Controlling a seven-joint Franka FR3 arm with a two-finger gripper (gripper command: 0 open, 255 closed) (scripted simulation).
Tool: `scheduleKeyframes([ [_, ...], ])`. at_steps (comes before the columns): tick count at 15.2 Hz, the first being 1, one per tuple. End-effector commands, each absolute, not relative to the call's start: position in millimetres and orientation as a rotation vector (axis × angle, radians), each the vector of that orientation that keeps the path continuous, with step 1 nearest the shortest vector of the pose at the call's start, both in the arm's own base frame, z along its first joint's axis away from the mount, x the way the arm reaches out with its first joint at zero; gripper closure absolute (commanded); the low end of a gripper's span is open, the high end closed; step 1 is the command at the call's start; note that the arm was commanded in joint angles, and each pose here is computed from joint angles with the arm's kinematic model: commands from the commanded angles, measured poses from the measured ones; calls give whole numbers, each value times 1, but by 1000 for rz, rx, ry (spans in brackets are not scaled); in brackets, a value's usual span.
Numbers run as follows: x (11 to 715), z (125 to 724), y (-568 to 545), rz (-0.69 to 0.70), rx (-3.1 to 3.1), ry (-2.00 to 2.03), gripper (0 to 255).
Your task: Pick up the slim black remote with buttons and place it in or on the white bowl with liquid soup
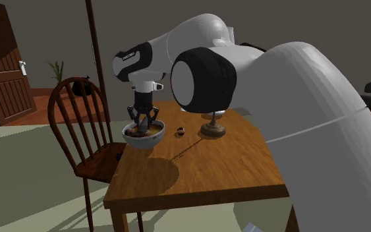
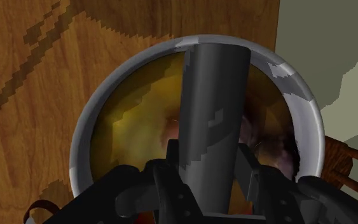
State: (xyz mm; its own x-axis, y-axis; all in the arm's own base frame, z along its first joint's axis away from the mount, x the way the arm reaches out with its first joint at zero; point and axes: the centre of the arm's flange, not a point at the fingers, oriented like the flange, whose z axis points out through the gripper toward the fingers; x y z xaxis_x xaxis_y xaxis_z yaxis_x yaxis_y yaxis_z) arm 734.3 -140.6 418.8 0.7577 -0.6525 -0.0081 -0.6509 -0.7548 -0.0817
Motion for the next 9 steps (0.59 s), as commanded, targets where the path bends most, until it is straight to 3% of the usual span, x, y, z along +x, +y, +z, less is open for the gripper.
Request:
scheduleKeyframes([
  [1, 734, 418, -140, -29, -2870, 1066, 255],
  [3, 734, 418, -140, -29, -2870, 1066, 255],
  [4, 734, 418, -140, -29, -2870, 1066, 0],
  [9, 734, 418, -140, -29, -2870, 1066, 0],
])
